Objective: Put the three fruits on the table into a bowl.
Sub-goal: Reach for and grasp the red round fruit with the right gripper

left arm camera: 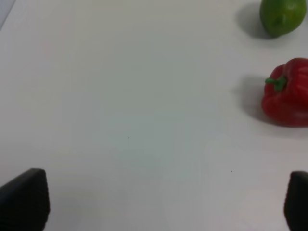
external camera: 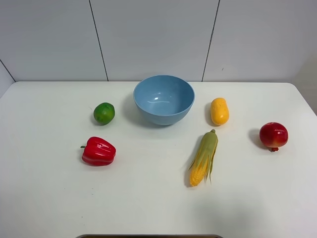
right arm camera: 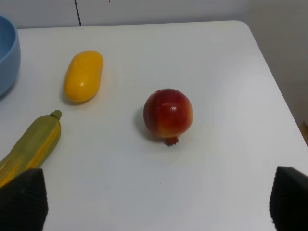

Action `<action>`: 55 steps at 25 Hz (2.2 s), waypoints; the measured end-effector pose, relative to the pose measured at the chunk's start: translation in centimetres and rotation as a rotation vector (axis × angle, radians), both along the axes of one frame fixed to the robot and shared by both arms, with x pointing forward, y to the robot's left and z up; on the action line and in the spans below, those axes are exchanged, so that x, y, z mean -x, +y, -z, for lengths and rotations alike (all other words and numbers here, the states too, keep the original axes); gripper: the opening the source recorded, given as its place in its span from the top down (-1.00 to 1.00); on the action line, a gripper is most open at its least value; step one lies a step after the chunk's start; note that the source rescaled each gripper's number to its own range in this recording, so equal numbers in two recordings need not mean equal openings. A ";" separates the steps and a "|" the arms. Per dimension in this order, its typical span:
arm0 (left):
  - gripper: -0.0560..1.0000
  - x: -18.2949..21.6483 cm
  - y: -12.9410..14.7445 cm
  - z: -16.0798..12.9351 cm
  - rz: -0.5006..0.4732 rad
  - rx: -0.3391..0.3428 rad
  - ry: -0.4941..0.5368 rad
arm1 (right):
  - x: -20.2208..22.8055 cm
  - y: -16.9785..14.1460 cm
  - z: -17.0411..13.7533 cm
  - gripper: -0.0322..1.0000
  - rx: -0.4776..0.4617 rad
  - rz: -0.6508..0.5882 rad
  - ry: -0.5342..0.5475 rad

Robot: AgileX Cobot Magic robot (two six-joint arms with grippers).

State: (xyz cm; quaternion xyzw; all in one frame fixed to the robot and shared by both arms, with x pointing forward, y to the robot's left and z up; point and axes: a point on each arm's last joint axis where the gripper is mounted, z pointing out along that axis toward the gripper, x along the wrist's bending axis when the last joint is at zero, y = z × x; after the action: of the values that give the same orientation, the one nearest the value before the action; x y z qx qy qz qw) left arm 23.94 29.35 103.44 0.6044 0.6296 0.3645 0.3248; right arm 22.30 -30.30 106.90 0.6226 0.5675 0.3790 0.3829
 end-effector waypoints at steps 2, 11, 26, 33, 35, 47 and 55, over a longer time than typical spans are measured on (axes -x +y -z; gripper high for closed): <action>-1.00 0.0 0.0 0.0 0.000 0.000 0.000 | 0.0 0.0 0.0 -1.00 0.000 0.000 0.000; -1.00 0.0 0.0 0.0 0.000 0.000 0.000 | -0.1 0.0 -0.1 -1.00 -0.001 -0.001 0.007; -1.00 0.0 0.0 0.0 0.000 0.000 0.000 | -16.4 -0.5 -6.3 -1.00 0.069 0.027 0.494; -1.00 0.0 0.0 0.0 0.000 0.000 0.000 | -26.6 -1.6 -2.6 -1.00 0.115 -0.006 0.716; -1.00 0.0 0.0 0.0 0.000 0.000 0.000 | -28.5 -2.1 -1.5 -1.00 0.097 -0.010 0.755; -1.00 0.0 0.0 0.0 0.000 0.000 0.000 | -34.1 -4.5 6.9 -1.00 -0.058 -0.091 0.940; -1.00 0.0 0.0 0.0 0.000 0.000 0.000 | -35.3 -5.4 10.4 -1.00 -0.070 -0.086 1.008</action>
State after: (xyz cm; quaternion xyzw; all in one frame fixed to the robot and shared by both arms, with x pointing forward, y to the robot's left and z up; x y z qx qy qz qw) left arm 23.94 29.35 103.44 0.6044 0.6296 0.3645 0.3248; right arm 57.58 -35.71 96.53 0.7167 0.6938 0.0658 0.0243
